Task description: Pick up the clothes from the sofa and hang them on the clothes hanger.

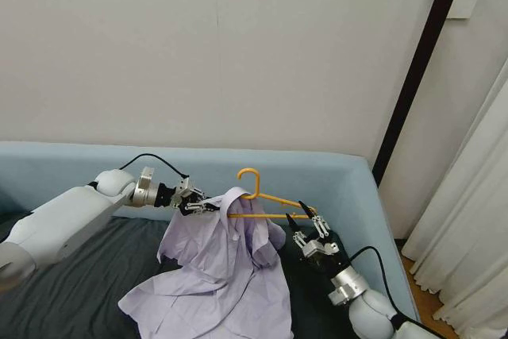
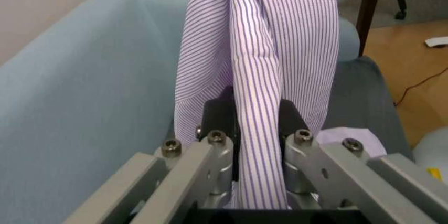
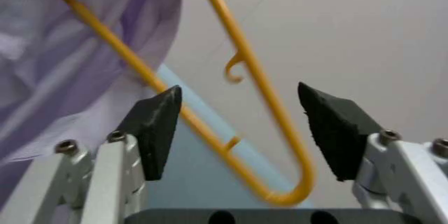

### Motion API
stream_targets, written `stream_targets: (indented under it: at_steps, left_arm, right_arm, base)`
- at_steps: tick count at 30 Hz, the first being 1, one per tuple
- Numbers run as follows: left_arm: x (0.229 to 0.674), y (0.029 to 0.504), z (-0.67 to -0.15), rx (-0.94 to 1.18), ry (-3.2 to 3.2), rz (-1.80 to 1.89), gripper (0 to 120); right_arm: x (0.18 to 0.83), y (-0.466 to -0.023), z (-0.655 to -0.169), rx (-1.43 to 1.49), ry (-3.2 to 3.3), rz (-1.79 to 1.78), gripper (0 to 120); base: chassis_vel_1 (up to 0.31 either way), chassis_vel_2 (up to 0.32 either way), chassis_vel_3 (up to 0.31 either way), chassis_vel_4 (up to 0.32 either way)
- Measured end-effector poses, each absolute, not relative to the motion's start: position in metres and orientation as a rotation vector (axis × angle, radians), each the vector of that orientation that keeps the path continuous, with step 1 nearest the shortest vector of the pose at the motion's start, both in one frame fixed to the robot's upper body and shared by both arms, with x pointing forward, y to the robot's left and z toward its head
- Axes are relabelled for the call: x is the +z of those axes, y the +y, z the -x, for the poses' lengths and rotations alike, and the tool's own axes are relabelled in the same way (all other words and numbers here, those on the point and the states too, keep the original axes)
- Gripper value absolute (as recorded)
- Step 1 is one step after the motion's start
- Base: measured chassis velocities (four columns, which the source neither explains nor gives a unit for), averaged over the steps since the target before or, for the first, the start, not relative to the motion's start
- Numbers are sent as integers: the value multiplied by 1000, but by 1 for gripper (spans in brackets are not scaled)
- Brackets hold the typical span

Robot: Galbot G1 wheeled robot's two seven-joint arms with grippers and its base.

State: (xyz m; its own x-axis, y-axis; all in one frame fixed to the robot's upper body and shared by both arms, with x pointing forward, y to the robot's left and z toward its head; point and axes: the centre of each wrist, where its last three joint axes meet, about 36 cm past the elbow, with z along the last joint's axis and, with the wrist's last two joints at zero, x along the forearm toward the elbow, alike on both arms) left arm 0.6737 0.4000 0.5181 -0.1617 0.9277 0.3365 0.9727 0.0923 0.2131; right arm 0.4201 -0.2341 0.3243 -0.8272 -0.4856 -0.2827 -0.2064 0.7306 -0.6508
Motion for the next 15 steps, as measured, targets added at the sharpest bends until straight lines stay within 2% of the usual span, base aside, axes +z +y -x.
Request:
stream_targets:
  at_steps: [2, 5, 7, 9, 12, 15]
  left_arm:
    - [518, 399, -672, -579, -2247, 1962, 7]
    - [519, 400, -671, -577, -2250, 1963, 7]
    - [520, 402, -668, -573, -2254, 1963, 7]
    - [520, 403, -668, -572, -2255, 1964, 7]
    - [519, 407, -661, -565, -2252, 1967, 7]
    - [519, 408, -659, -564, -2249, 1969, 7]
  right_arm:
    - [319, -226, -397, -730, 2669, 580, 80]
    - [319, -222, -387, -639, 2778, 645, 86]
    - [324, -216, -374, -417, 2965, 837, 97]
    - [324, -215, -374, -392, 2980, 852, 97]
    - [328, -201, -373, -122, 3107, 1016, 100]
    - [331, -189, -376, -12, 3148, 1048, 100]
  base:
    - [0, 0, 0, 0]
    - [0, 0, 0, 0]
    - [0, 0, 0, 0]
    - [0, 0, 0, 0]
    - [0, 0, 0, 0]
    - [0, 0, 0, 0]
